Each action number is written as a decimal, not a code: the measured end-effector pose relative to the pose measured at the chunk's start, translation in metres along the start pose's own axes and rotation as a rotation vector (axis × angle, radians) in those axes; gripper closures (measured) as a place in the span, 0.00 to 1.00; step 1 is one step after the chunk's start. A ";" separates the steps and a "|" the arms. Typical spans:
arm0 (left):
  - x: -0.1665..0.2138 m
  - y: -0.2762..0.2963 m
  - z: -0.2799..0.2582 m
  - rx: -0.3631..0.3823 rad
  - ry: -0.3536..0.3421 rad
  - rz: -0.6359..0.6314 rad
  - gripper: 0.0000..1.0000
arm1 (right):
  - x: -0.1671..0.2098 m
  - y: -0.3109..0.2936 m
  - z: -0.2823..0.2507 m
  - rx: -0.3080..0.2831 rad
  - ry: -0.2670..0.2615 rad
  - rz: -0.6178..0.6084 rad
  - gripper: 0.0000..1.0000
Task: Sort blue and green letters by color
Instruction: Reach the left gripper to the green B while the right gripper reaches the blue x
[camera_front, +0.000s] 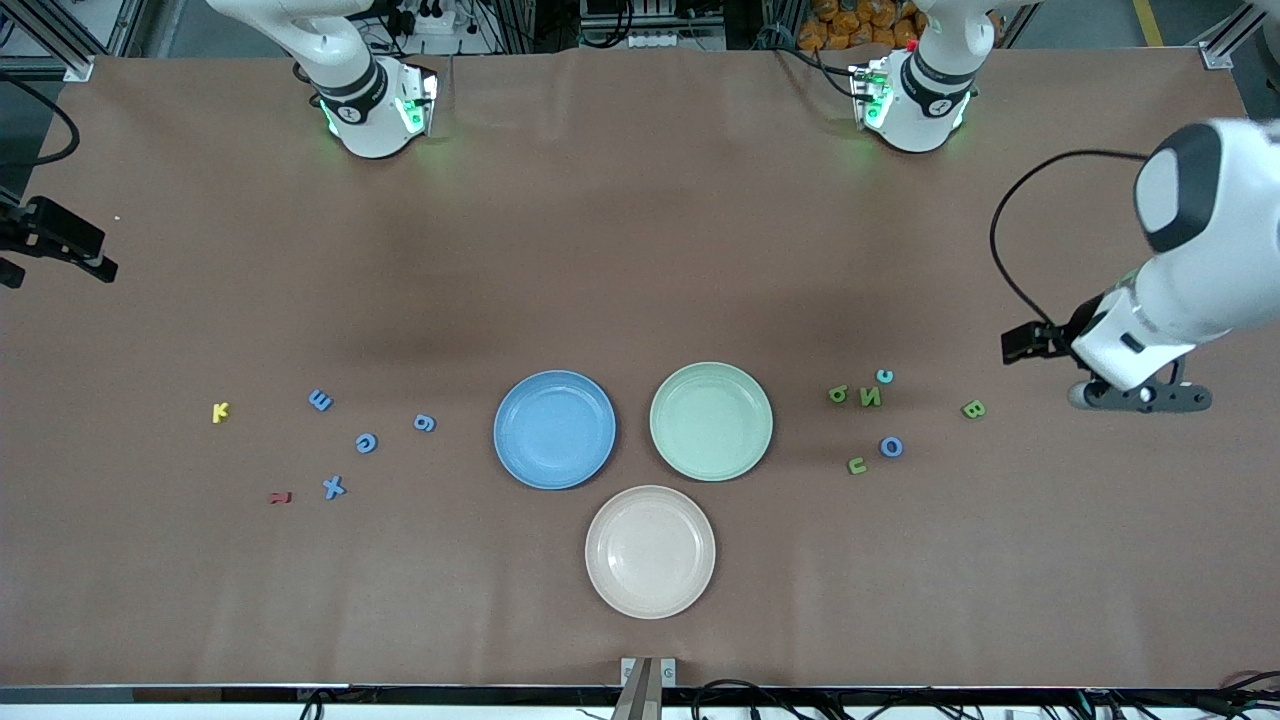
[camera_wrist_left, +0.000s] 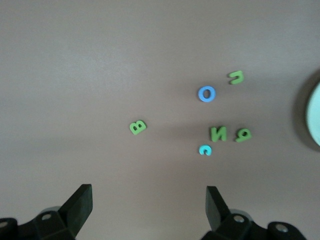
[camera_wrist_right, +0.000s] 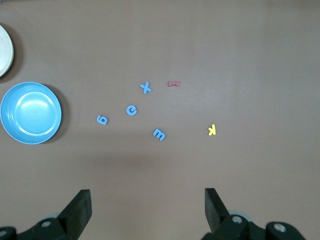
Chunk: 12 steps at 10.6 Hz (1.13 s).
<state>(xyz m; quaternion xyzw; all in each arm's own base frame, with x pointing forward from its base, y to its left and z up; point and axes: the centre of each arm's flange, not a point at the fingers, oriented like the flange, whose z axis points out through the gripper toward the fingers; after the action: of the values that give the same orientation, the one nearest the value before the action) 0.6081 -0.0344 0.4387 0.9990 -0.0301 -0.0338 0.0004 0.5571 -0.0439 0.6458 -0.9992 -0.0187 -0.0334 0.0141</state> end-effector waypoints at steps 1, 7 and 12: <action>0.007 -0.008 0.028 0.000 0.002 -0.007 0.03 | 0.002 0.000 0.008 0.001 -0.016 0.000 0.00; 0.014 -0.037 0.143 -0.010 0.007 -0.169 0.23 | 0.086 -0.037 0.202 -0.019 -0.105 -0.065 0.00; 0.004 -0.042 0.206 -0.030 0.039 -0.279 0.31 | 0.112 -0.043 0.308 -0.033 -0.095 -0.116 0.00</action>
<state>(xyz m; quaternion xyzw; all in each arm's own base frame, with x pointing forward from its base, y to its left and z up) 0.6005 0.0076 0.2324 0.9938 0.1094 -0.0145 0.0111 0.6880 0.0123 0.3469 -0.9970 -0.0766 0.0129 -0.0054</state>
